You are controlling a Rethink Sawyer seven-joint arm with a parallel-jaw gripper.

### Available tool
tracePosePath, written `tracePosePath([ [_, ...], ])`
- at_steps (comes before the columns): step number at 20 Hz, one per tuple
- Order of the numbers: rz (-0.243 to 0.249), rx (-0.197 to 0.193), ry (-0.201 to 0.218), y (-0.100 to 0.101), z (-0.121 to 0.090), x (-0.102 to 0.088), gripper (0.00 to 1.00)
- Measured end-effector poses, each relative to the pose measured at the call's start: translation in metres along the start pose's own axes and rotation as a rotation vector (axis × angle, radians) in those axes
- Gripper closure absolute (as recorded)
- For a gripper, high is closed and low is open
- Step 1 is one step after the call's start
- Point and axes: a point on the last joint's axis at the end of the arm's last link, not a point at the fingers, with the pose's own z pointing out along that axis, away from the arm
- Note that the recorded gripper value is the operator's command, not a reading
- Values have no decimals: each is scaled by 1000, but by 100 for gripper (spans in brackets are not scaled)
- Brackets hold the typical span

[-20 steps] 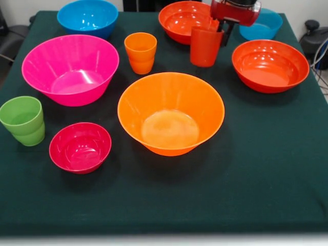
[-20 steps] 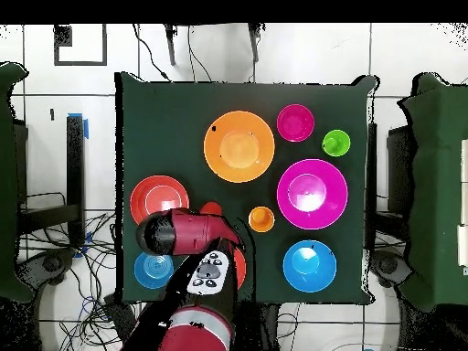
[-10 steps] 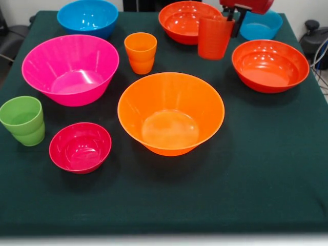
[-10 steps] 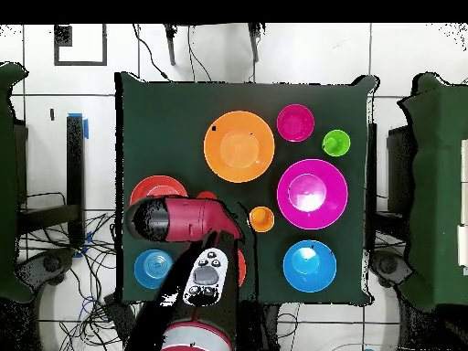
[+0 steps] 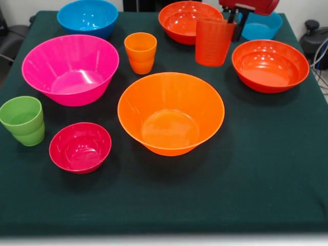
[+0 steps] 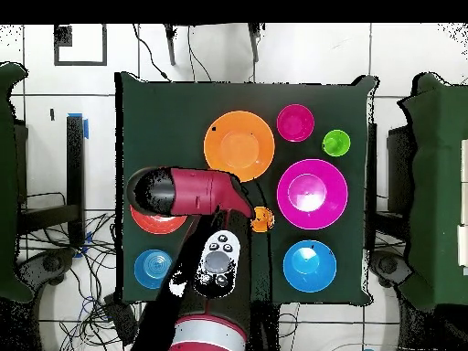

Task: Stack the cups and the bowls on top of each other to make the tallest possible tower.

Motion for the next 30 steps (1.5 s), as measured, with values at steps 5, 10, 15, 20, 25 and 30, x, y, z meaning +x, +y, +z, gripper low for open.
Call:
tracePosePath([
  [5,19,-6,-13,-6,-15,-30,100],
  [10,20,-12,-34,-4,-27,-48,100],
  [15,17,-25,-80,3,-38,-69,100],
  [20,20,-32,-107,4,-38,-88,100],
  [25,40,-32,-108,-8,-26,-104,100],
  [30,59,-26,-94,-22,-12,-109,100],
])
